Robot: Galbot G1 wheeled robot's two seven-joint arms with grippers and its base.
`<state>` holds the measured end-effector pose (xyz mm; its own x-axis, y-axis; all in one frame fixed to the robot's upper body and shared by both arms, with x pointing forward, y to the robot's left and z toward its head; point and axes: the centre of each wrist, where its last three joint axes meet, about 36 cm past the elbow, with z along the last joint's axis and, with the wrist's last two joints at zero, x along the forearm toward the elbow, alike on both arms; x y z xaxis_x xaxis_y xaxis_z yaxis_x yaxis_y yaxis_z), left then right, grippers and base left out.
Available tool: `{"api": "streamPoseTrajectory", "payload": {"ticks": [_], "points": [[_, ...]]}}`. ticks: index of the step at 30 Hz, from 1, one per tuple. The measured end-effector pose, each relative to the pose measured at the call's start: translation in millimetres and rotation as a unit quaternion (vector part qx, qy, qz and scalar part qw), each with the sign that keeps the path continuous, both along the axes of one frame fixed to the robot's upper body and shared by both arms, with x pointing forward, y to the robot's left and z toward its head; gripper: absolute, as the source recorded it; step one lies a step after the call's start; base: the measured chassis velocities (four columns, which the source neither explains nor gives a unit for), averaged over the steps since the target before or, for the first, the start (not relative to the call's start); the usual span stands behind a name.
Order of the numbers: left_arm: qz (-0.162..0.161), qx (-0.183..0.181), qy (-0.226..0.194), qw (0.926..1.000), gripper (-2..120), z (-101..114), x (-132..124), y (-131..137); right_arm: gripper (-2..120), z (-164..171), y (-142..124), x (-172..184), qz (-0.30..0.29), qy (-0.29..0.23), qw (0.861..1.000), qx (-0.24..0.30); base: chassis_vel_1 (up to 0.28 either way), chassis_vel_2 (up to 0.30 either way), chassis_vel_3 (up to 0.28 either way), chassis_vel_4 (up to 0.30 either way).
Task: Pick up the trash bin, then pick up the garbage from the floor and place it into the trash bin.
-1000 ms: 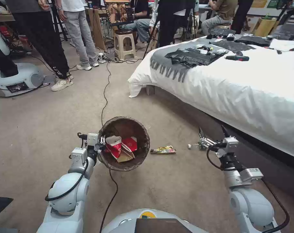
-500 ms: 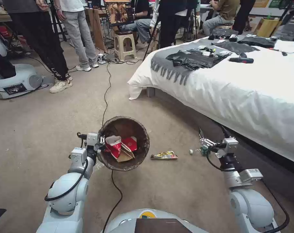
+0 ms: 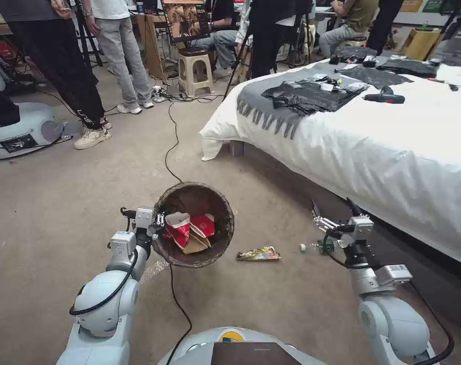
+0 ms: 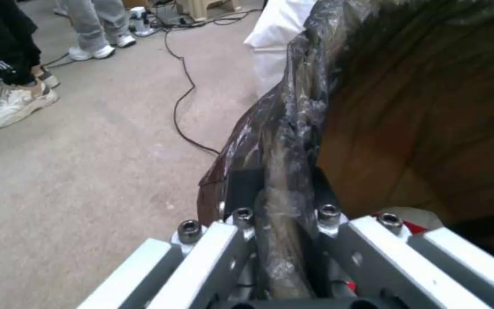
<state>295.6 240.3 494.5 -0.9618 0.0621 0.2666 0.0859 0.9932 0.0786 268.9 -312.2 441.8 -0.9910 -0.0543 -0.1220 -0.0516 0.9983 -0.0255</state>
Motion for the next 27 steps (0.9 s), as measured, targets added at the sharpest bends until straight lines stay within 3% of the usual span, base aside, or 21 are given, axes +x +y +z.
{"api": "streamPoseTrajectory", "payload": {"ticks": [14,27], "points": [[0.000,-0.002,-0.002,1.0000,3,0.9,-0.5,0.2,100,-7.4,5.4,-3.7,-0.001,0.014,1.000,0.000,-0.060,0.065,0.063,-0.057],[-0.001,-0.003,-0.006,1.0000,3,3.4,-0.8,0.7,100,-69.5,26.5,-3.3,-0.059,0.114,0.991,0.029,0.000,0.000,0.000,0.000]]}}
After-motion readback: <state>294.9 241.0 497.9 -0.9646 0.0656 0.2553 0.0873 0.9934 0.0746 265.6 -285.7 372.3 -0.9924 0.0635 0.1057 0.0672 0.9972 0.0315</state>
